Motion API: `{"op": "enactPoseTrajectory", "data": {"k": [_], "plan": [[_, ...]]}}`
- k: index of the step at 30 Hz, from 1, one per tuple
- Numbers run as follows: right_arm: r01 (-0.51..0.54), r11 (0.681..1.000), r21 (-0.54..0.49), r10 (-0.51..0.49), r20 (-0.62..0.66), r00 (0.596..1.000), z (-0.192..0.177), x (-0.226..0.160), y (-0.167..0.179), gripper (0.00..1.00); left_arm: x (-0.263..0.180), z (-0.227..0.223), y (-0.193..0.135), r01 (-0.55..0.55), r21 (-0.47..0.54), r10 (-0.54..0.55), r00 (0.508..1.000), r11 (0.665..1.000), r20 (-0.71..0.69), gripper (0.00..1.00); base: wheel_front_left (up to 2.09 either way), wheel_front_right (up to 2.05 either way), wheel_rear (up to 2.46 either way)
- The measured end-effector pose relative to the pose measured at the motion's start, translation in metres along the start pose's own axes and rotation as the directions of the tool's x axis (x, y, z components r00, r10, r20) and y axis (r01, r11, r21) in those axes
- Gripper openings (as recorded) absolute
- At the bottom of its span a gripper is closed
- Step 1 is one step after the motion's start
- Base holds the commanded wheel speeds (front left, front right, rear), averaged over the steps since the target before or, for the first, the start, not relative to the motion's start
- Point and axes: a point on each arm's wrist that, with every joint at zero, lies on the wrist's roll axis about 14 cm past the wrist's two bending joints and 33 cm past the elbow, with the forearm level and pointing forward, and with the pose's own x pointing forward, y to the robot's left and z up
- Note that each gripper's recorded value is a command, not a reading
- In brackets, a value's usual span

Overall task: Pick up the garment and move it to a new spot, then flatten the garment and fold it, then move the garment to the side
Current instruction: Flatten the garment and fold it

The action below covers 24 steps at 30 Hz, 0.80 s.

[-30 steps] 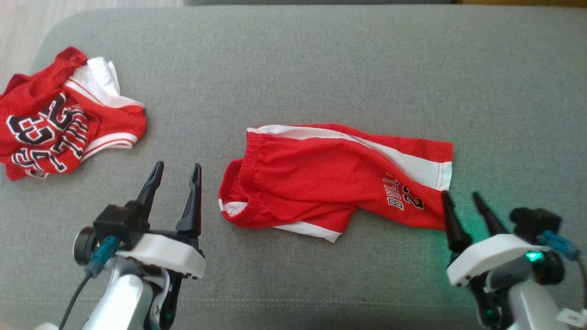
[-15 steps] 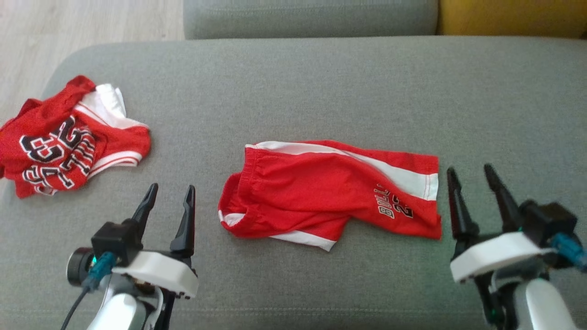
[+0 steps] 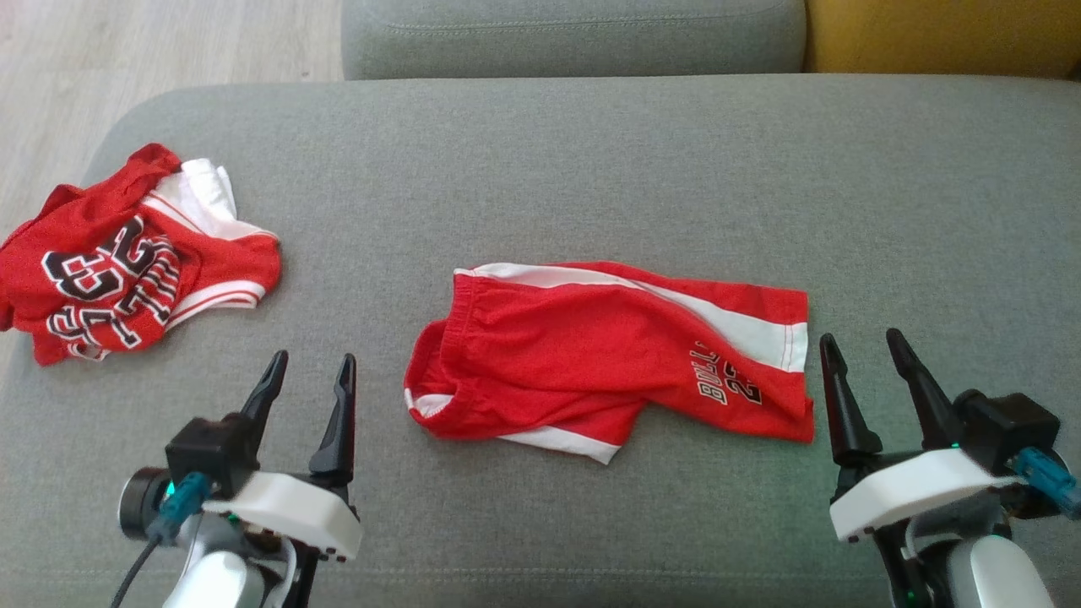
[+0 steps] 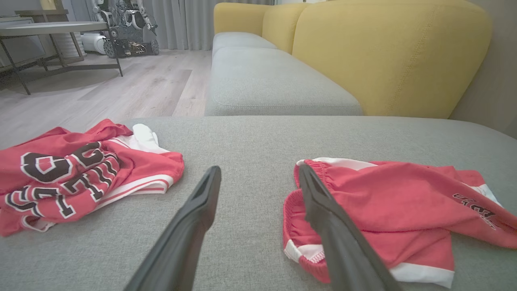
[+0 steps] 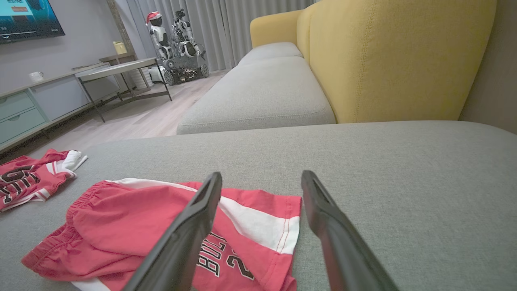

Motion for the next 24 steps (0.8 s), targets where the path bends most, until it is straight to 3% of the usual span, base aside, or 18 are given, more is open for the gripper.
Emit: {"op": "enactPoseTrajectory", "data": {"k": [7,15,18,24], "plan": [[0.000,1.000,0.010,0.001,-0.010,1.000,-0.003,0.003,0.000,1.00,0.007,-0.002,-0.005,0.023,-0.020,-0.023,0.999,1.000,-0.024,1.00,0.00,0.00,0.00],[0.004,1.000,0.018,-0.003,-0.042,0.999,-0.012,0.019,-0.005,1.00,0.079,0.020,-0.054,0.230,-0.035,-0.231,0.972,0.973,-0.047,1.00,0.00,0.00,0.00],[0.008,1.000,0.019,-0.008,-0.041,0.999,-0.012,0.028,-0.008,1.00,0.105,0.009,-0.067,0.267,-0.068,-0.274,0.955,0.961,-0.114,1.00,0.00,0.00,0.00],[0.048,0.999,0.021,-0.047,-0.054,0.997,-0.017,0.030,-0.022,1.00,0.125,-0.054,-0.072,0.267,-0.132,-0.297,0.888,0.955,-0.352,1.00,0.00,0.00,0.00]]}}
